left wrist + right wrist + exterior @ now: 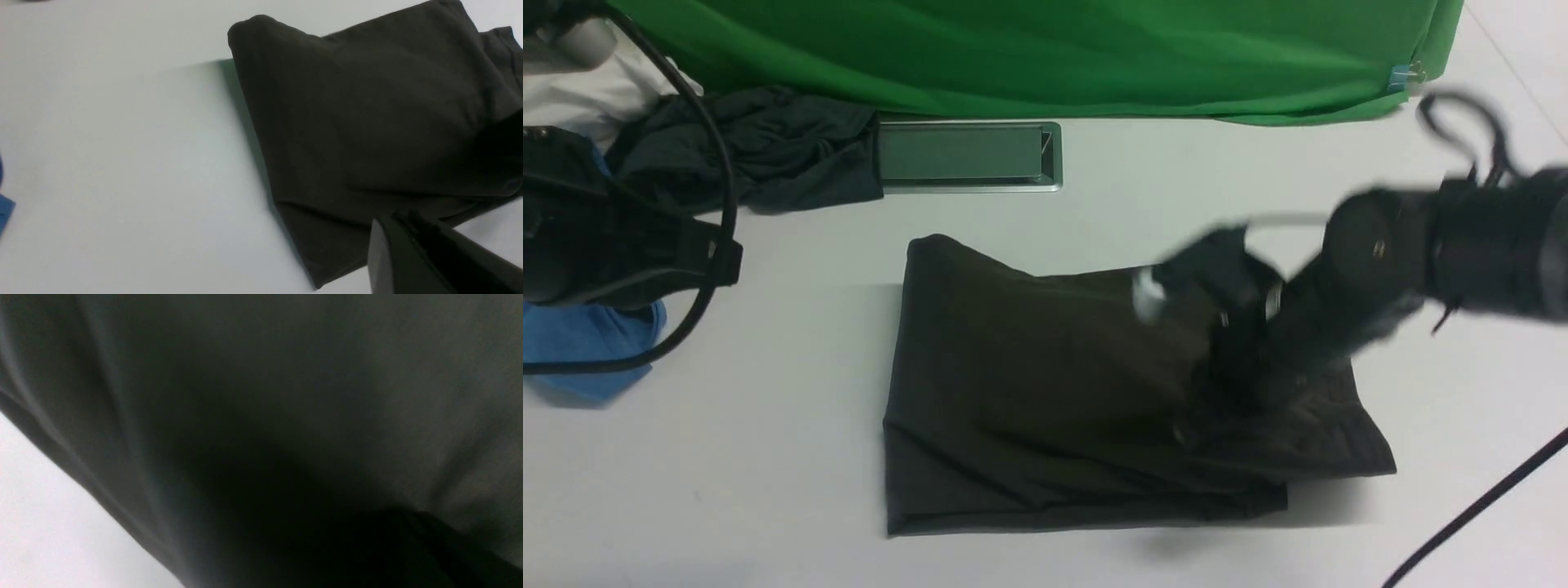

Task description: Fold a long-sleeved shirt on a white desktop.

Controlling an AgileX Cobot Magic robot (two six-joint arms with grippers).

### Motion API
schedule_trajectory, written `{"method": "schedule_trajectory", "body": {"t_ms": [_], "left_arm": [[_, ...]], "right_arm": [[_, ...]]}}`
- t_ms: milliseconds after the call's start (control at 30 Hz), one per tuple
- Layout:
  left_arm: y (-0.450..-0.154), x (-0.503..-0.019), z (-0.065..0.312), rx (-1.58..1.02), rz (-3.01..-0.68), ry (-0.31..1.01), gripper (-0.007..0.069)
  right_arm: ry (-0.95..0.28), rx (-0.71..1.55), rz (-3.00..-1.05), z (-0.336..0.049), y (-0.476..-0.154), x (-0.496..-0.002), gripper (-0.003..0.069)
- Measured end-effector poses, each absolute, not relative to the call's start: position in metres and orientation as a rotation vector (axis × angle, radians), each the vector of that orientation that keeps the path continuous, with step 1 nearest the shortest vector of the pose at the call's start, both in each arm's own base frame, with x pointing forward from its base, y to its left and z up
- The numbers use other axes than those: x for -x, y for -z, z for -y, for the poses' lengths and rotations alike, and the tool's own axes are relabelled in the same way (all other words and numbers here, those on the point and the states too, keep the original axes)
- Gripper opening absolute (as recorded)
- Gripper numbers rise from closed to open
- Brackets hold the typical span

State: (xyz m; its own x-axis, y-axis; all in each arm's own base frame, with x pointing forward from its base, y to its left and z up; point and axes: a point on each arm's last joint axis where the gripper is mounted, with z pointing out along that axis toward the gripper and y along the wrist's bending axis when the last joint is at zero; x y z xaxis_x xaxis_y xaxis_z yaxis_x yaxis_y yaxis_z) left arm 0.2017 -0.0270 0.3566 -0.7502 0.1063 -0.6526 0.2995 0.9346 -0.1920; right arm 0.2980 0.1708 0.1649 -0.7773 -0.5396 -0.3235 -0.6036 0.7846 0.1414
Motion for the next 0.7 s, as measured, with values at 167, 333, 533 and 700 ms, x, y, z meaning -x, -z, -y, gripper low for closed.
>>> {"method": "schedule_trajectory", "body": {"t_ms": [167, 333, 533, 700], "left_arm": [[-0.358, -0.204, 0.027, -0.262, -2.388, 0.379, 0.0018], [-0.365, -0.210, 0.030, -0.182, -2.292, 0.447, 0.0019], [-0.368, -0.208, 0.037, -0.150, -2.280, 0.574, 0.0019], [-0.361, -0.184, 0.045, -0.279, -2.460, 0.691, 0.0019]], "right_arm": [[-0.363, 0.847, -2.615, -0.172, -0.197, -0.301, 0.0041], [-0.391, 0.713, -2.229, -0.166, -0.309, -0.296, 0.0045], [-0.369, 0.570, -1.982, -0.138, -0.390, -0.255, 0.0066], [-0.352, 0.502, -1.873, -0.110, -0.406, -0.208, 0.0081]]}}
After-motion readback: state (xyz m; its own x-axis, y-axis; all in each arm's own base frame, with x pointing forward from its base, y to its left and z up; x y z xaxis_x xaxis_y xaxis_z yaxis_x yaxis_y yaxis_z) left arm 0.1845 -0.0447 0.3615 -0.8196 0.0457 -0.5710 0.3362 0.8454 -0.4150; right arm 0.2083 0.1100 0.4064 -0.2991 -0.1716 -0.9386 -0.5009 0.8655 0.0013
